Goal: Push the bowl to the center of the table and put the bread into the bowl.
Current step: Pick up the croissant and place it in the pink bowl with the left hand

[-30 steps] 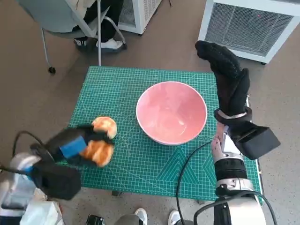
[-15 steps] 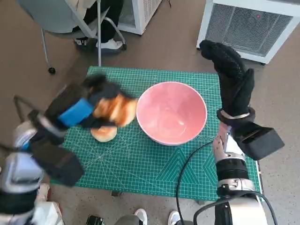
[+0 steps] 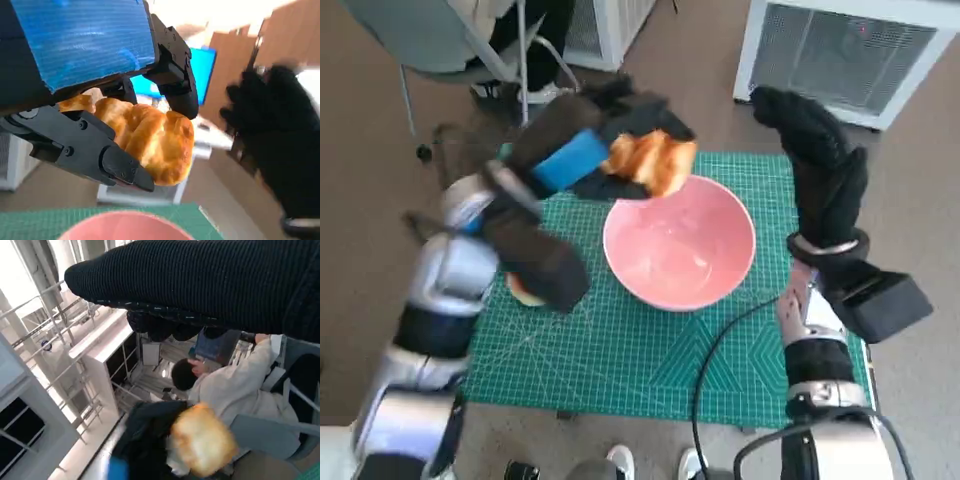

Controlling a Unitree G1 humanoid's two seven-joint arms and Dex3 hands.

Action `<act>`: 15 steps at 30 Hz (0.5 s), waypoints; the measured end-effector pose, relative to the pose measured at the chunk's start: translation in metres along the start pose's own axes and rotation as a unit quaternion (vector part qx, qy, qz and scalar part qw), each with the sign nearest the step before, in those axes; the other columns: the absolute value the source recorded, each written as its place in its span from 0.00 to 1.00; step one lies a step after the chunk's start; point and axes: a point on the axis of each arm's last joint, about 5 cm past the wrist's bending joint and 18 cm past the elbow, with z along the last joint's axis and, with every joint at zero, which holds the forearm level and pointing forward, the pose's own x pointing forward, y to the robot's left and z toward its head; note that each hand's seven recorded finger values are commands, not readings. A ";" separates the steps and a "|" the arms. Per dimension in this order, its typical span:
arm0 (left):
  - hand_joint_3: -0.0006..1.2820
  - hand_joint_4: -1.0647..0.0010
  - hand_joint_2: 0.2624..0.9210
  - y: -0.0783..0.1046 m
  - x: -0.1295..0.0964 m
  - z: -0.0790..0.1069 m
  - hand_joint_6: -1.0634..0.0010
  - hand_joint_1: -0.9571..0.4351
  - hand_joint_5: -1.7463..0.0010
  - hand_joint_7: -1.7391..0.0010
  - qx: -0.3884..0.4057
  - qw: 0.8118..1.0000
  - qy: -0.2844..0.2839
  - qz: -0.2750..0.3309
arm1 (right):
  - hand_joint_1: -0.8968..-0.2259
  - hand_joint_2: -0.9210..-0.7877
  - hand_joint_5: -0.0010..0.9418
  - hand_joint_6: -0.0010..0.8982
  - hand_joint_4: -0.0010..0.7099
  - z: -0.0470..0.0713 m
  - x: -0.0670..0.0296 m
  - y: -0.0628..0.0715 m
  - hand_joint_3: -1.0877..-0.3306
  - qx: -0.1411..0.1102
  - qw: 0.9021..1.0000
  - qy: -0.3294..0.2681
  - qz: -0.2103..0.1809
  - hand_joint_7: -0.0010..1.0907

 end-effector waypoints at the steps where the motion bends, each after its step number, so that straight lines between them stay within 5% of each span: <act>1: 0.07 0.35 1.00 -0.004 0.003 -0.002 0.43 0.69 0.30 0.35 -0.006 1.000 0.005 -0.010 | 0.41 0.00 0.00 0.19 0.54 0.000 -0.0012 -0.001 0.47 -0.001 1.000 0.001 -0.001 0.38; 8: 0.07 0.36 1.00 -0.026 0.016 -0.007 0.45 0.69 0.30 0.32 -0.033 0.997 0.020 -0.062 | 0.39 0.00 0.00 0.20 0.54 0.000 -0.0080 -0.005 0.47 -0.005 1.000 0.006 -0.008 0.37; 12: 0.16 0.50 1.00 -0.036 0.021 -0.009 0.56 0.69 0.24 0.24 -0.045 0.994 0.028 -0.094 | 0.39 0.00 0.00 0.20 0.54 0.002 -0.0085 -0.006 0.48 -0.009 1.000 0.003 -0.008 0.36; 14: 0.21 0.60 1.00 -0.040 0.023 -0.010 0.61 0.57 0.42 0.17 -0.043 0.992 0.036 -0.114 | 0.39 0.00 0.00 0.20 0.55 0.002 -0.0087 -0.006 0.48 -0.010 1.000 0.000 -0.008 0.36; 15: 0.19 0.67 0.98 -0.041 0.023 -0.011 0.70 0.56 0.57 0.32 -0.042 0.991 0.039 -0.122 | 0.39 0.00 0.00 0.20 0.54 0.002 -0.0088 -0.006 0.48 -0.010 1.000 0.000 -0.008 0.36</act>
